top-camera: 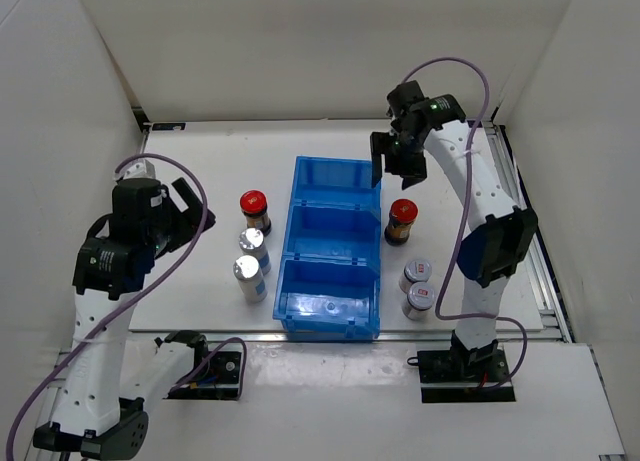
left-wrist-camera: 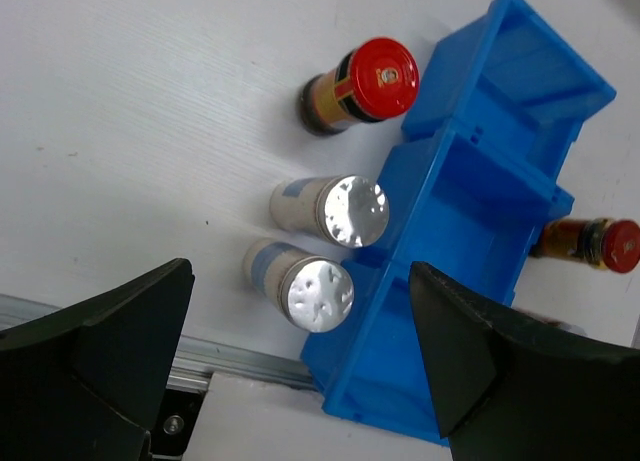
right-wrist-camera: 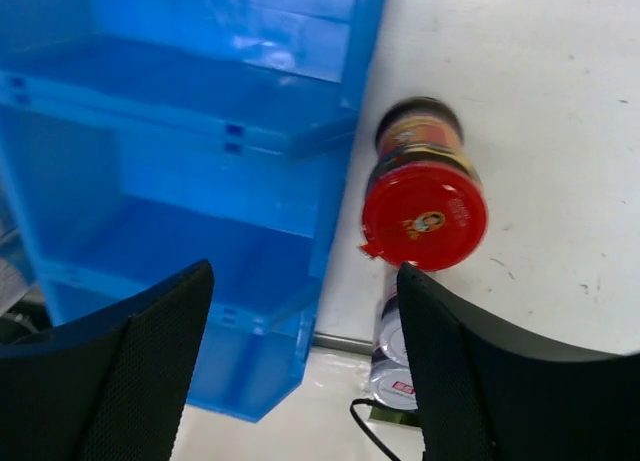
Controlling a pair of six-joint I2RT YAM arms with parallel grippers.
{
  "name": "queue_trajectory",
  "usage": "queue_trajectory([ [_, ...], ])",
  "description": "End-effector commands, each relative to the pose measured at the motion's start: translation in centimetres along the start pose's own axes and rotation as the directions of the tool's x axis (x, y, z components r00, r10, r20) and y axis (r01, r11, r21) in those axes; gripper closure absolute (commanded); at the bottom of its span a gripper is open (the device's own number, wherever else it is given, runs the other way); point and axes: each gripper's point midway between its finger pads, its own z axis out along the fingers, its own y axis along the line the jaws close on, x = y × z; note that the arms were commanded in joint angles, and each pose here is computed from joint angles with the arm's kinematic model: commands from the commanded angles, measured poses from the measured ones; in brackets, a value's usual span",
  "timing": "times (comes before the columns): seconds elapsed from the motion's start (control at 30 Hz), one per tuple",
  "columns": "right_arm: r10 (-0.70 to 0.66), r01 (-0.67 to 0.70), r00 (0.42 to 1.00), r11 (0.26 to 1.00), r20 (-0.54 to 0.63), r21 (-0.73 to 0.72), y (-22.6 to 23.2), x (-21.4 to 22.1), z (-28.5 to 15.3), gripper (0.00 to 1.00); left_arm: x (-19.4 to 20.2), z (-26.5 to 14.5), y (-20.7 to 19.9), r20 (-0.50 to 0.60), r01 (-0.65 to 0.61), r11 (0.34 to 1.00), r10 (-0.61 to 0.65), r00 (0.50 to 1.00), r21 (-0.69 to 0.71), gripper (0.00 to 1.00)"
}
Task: Organize the condiment bottles
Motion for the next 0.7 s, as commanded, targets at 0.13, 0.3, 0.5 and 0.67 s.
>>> queue_trajectory([
  [0.13, 0.070, -0.038, 0.983, 0.982, -0.169, 0.184, -4.1, 4.9, 0.9, 0.18, 2.5, 0.7, -1.0, -0.100, -0.028, 0.996, 0.037, 0.994, 0.083, 0.01],
  [0.3, 0.076, -0.039, 0.975, 0.983, -0.208, 0.179, -4.5, 6.4, 3.4, 0.16, 3.8, 1.7, -0.7, -0.153, -0.031, 0.997, 0.042, 0.987, 0.070, 0.01],
  [0.5, 0.087, -0.046, 0.972, 0.982, -0.217, 0.186, -5.0, 6.2, 5.4, 0.16, 4.2, 2.4, -0.5, -0.167, -0.051, 0.997, 0.061, 0.984, 0.063, 0.01],
  [0.67, 0.093, -0.045, 0.976, 0.971, -0.199, 0.234, -6.0, 5.1, 6.1, 0.16, 4.2, 2.4, -0.6, -0.171, -0.059, 0.996, 0.070, 0.983, 0.072, 0.01],
])
